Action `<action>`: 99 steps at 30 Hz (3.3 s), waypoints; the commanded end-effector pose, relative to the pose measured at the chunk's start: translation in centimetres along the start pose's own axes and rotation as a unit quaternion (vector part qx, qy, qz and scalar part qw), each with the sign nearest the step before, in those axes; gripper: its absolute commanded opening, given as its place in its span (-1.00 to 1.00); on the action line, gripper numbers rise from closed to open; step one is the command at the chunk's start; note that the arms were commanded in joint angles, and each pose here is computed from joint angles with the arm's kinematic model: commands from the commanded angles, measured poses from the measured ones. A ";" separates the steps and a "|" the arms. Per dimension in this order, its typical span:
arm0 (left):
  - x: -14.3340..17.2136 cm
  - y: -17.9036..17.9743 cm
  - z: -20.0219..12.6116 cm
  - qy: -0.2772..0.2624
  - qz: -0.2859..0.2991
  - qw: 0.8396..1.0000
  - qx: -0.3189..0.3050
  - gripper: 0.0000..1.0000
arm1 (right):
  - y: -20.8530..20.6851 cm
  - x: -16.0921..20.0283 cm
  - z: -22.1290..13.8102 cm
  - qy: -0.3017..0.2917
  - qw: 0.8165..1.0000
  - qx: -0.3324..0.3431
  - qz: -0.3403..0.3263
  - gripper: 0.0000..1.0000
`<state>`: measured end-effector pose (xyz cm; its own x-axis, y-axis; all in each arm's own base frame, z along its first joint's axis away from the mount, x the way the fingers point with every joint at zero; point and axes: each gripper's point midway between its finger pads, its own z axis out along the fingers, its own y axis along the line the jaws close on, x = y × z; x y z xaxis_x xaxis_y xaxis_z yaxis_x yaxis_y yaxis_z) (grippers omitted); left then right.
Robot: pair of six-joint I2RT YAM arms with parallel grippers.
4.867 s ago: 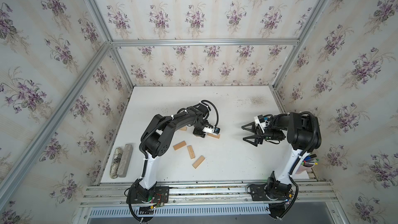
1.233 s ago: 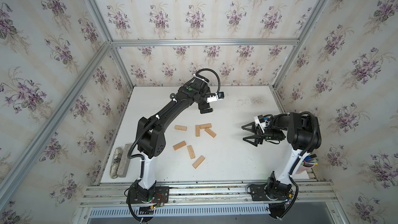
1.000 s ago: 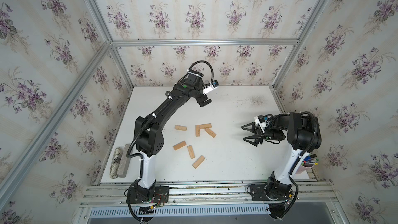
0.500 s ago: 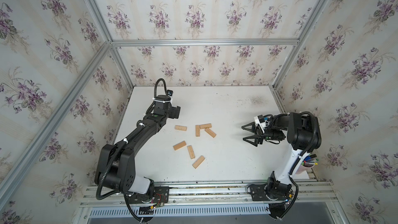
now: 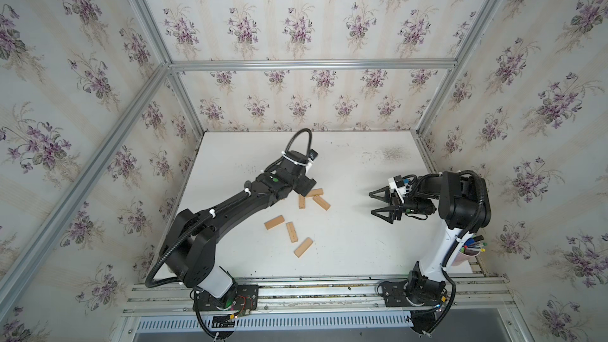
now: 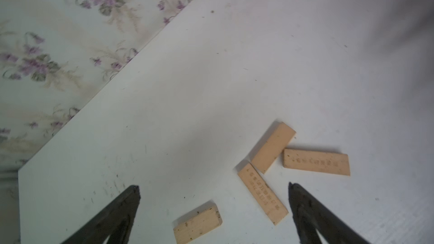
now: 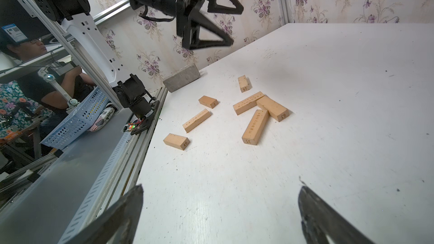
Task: Assemble the number 8 with building blocks
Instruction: Assemble the building block at the center of the board.
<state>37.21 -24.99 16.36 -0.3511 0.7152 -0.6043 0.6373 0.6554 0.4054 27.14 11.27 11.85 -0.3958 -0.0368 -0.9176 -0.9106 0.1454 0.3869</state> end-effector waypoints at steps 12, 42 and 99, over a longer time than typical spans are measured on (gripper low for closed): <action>3.5 -7.2 6.5 0.182 0.273 0.937 0.124 0.65 | 0.0 -0.7 0.0 -0.014 0.982 0.008 -0.191 1.00; -0.5 -8.7 6.0 0.168 0.303 0.936 0.065 0.66 | 0.0 -0.7 0.0 -0.014 0.982 0.008 -0.190 1.00; 3.8 -6.9 10.8 0.276 0.256 0.926 0.013 0.52 | 0.0 -0.7 0.0 -0.014 0.982 0.009 -0.191 1.00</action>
<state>39.15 -29.83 3.76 -0.2732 0.9564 0.1035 0.8332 0.1816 0.5223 27.13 11.30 11.85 -0.3957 -0.0372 -0.9176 -0.9107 0.1444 0.3869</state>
